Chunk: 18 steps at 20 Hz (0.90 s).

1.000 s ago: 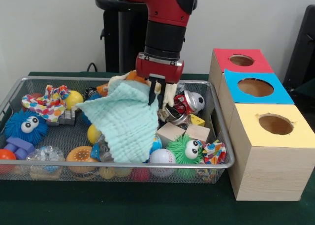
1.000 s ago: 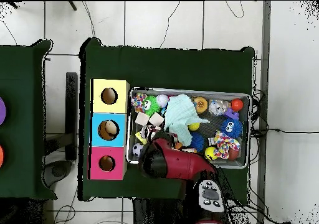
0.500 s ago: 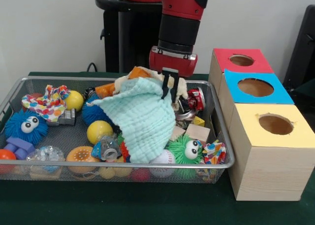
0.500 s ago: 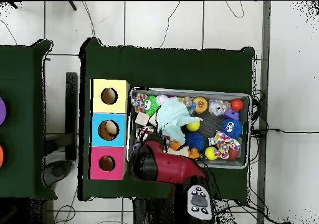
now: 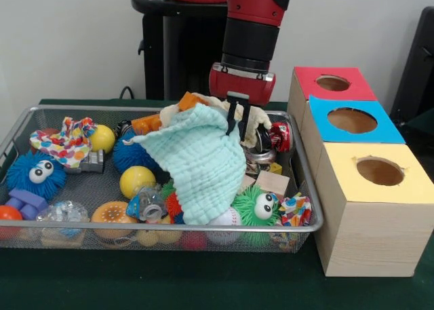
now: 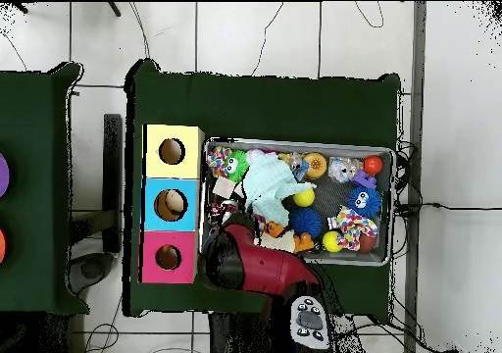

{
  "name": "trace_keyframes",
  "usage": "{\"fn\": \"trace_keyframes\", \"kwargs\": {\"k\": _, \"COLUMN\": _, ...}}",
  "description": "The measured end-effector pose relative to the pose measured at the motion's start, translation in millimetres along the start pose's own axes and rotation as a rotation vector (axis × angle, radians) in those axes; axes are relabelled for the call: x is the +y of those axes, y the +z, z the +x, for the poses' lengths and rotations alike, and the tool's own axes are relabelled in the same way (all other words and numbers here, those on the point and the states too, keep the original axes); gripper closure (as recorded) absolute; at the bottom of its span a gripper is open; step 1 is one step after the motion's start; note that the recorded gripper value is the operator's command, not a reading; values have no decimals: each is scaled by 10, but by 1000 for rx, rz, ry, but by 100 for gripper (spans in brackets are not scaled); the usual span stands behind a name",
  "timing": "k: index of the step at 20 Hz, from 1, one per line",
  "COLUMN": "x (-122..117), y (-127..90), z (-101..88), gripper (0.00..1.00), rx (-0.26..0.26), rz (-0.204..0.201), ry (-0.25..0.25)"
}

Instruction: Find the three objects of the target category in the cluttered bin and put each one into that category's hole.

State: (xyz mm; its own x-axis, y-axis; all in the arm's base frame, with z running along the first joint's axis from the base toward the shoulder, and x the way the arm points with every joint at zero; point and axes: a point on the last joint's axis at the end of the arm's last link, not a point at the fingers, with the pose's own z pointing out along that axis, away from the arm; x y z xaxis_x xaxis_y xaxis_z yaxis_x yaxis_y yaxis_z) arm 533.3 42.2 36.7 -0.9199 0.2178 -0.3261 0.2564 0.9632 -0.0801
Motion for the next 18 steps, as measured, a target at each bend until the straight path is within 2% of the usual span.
{"fn": "trace_keyframes", "kwargs": {"k": 12, "x": -91, "y": 72, "z": 70, "gripper": 100, "rx": -47, "rz": 3, "ry": 14}}
{"fn": "trace_keyframes", "kwargs": {"k": 18, "x": -150, "y": 80, "z": 77, "gripper": 100, "rx": -45, "rz": 7, "ry": 25}}
